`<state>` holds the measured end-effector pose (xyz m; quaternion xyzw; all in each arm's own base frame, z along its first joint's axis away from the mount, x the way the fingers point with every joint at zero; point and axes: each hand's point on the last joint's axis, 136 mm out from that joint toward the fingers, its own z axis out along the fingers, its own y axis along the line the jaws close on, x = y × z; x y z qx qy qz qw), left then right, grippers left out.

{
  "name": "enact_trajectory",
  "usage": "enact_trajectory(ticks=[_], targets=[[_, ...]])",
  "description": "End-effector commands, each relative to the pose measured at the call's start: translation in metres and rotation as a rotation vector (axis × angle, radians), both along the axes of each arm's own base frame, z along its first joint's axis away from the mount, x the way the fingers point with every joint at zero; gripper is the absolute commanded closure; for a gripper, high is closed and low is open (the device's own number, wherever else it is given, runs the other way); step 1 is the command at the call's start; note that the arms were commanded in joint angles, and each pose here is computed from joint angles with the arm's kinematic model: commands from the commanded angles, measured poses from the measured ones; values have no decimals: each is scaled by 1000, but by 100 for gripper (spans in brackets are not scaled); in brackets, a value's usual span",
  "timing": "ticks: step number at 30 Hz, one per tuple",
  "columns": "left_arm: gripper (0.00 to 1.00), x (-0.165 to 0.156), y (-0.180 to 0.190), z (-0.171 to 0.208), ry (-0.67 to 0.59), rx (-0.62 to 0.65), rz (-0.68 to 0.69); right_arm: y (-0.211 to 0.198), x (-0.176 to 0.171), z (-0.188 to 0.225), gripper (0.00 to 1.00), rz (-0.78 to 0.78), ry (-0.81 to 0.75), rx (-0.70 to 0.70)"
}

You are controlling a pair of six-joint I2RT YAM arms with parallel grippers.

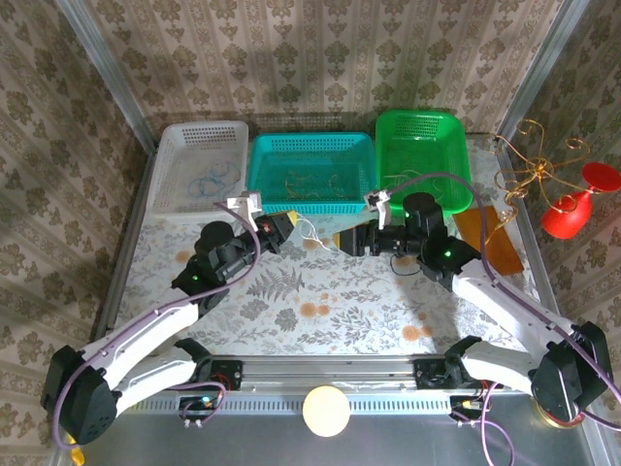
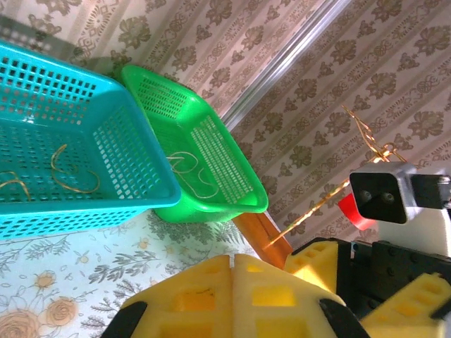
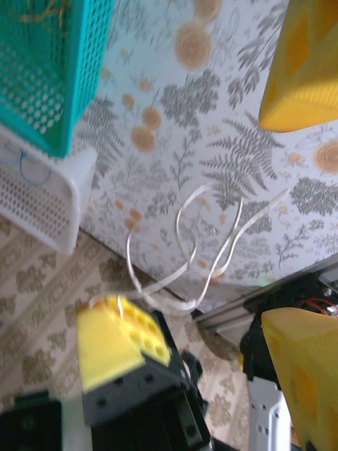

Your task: Untangle the cables

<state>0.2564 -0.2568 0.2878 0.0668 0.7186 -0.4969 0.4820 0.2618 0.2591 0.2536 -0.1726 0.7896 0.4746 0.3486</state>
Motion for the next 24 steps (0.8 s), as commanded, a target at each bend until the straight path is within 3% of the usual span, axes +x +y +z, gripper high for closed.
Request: enact_trajectory(ticks=[1, 6, 19, 24], targets=[[100, -3, -8, 28, -42, -62, -28, 15, -6, 17, 36, 78, -71, 37], [100, -4, -13, 31, -43, -64, -43, 25, -5, 14, 46, 102, -64, 34], [100, -8, -18, 33, -43, -72, -67, 37, 5, 5, 57, 104, -46, 23], [100, -9, -19, 27, -34, -69, -71, 37, 8, 6, 78, 98, -46, 12]])
